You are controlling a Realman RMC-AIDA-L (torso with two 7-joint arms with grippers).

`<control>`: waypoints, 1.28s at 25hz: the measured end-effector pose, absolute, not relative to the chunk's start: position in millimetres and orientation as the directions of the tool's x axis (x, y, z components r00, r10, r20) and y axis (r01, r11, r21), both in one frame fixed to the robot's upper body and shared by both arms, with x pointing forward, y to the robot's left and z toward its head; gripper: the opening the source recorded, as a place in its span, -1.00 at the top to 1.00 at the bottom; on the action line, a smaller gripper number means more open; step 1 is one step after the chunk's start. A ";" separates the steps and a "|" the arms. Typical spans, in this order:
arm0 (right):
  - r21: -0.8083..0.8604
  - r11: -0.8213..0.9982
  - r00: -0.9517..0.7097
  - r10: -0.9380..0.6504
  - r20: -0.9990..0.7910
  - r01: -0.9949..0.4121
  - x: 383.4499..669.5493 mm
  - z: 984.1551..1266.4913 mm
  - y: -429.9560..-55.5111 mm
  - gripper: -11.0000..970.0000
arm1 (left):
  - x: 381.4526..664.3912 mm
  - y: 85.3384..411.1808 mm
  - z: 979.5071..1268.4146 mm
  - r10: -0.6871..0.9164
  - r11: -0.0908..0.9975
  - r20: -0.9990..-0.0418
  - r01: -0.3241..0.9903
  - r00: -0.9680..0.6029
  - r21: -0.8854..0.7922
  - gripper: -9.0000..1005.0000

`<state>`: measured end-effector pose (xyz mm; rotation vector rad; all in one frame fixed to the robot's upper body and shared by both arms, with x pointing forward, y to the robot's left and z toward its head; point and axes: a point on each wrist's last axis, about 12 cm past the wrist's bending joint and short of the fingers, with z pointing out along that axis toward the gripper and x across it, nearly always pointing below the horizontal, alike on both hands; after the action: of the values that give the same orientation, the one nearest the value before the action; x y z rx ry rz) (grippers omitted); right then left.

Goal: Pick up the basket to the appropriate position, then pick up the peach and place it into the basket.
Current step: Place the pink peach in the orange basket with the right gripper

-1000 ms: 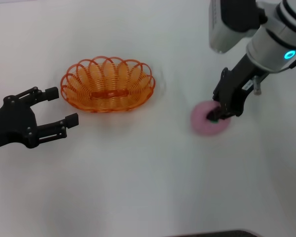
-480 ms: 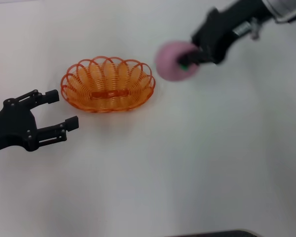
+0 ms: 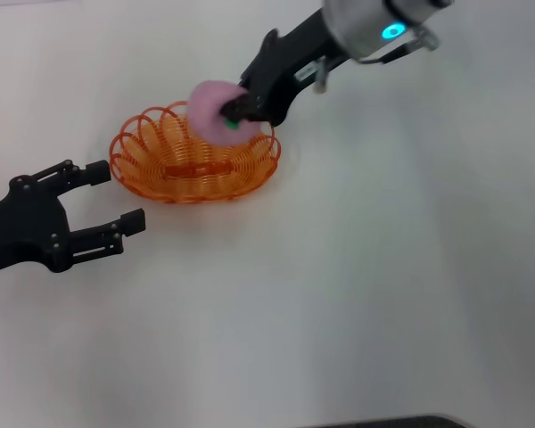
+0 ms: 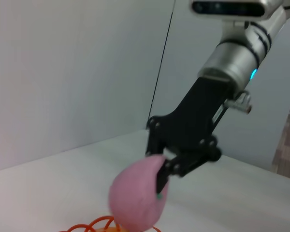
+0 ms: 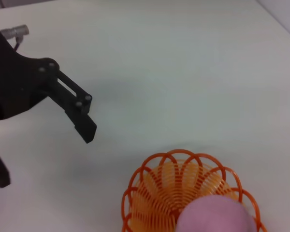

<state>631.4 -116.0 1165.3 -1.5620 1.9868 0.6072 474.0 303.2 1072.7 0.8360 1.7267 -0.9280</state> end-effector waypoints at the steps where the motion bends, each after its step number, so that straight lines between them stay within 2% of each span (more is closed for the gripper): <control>1: 0.016 0.228 -0.183 -0.736 -0.651 -0.974 631.5 1161.9 -112.3 0.88 | 474.0 302.6 1072.5 0.116 0.472 -0.948 0.856 -0.297 -0.211 -0.71; 6: 0.011 0.230 -0.181 -0.738 -0.650 -0.973 630.7 1152.0 -102.9 0.89 | 475.5 298.8 1071.4 0.107 0.459 -0.948 0.861 -0.299 -0.220 -0.71; 22: 0.020 0.263 -0.211 -0.722 -0.659 -0.964 630.1 1142.1 -99.7 0.66 | 477.1 297.2 1072.1 0.108 0.453 -0.949 0.864 -0.298 -0.220 -0.71; 32: 0.055 0.286 -0.236 -0.651 -0.721 -0.957 627.6 1147.5 -107.6 -0.25 | 477.1 294.8 1071.7 0.115 0.441 -0.947 0.870 -0.300 -0.222 -0.71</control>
<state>627.6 -107.6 1147.5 -1.4343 1.9747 0.6765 477.1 294.8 1071.7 0.8563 1.7159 -0.9670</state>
